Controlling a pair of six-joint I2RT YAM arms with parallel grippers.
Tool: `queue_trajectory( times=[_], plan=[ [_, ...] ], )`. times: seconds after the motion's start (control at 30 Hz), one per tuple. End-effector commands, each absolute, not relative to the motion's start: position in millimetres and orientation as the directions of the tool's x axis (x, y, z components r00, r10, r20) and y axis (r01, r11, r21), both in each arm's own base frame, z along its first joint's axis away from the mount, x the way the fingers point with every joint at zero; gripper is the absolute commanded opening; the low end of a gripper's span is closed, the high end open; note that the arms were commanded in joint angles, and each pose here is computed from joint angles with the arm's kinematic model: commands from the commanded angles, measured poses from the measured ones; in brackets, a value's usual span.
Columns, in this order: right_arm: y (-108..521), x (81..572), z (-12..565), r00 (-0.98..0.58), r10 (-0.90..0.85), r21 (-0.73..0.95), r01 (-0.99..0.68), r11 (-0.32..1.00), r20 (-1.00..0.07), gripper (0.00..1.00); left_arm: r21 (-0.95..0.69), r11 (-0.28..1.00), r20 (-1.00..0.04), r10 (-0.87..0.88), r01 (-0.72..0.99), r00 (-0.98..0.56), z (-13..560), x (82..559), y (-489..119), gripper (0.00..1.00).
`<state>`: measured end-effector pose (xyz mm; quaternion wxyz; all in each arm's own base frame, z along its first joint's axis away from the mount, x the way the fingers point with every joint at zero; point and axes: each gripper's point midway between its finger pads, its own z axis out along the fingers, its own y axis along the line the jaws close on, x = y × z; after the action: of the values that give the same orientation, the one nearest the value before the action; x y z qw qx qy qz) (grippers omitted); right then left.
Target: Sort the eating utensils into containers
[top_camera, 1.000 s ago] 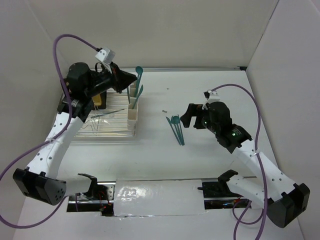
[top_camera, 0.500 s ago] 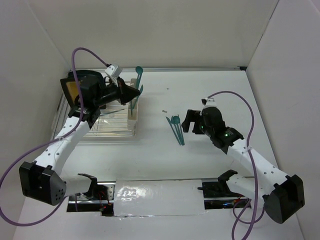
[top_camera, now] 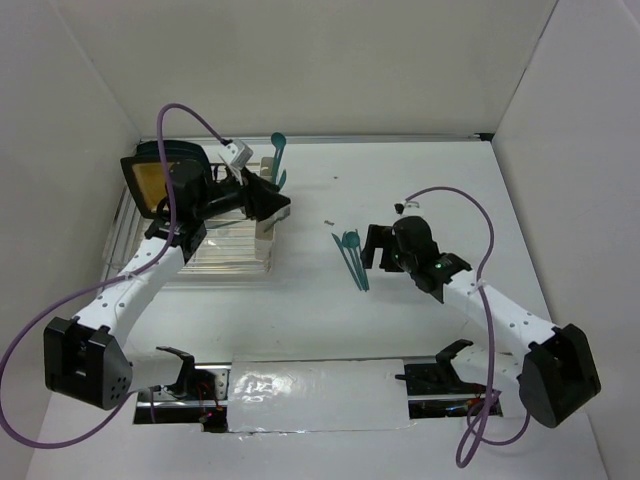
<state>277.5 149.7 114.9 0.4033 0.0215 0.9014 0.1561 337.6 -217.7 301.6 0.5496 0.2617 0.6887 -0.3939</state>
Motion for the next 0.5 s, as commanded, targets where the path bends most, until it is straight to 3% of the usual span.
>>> queue_trajectory(
  times=[0.0,0.2,0.37,0.47],
  plan=[
    [157.8,294.7,119.4,-0.642,0.182,0.314,-0.096,0.945,-0.745,1.0,-0.161,0.521,-0.987,-0.067,0.838,-0.148,334.4,333.5,-221.1,0.7],
    [165.1,310.8,115.5,-0.647,0.144,0.283,-0.115,0.952,-0.749,1.0,-0.169,0.604,-0.986,-0.098,0.779,-0.139,360.7,338.6,-206.5,0.98],
    [167.6,325.4,106.4,-0.657,0.1,0.232,-0.117,0.966,-0.747,0.96,-0.184,0.739,-0.982,-0.111,0.648,-0.152,367.6,346.2,-178.9,1.0],
    [171.8,332.9,98.9,-0.669,0.08,0.216,-0.122,0.969,-0.739,0.9,-0.181,0.755,-0.983,-0.114,0.63,-0.146,361.9,336.6,-172.4,1.0]
  ],
)
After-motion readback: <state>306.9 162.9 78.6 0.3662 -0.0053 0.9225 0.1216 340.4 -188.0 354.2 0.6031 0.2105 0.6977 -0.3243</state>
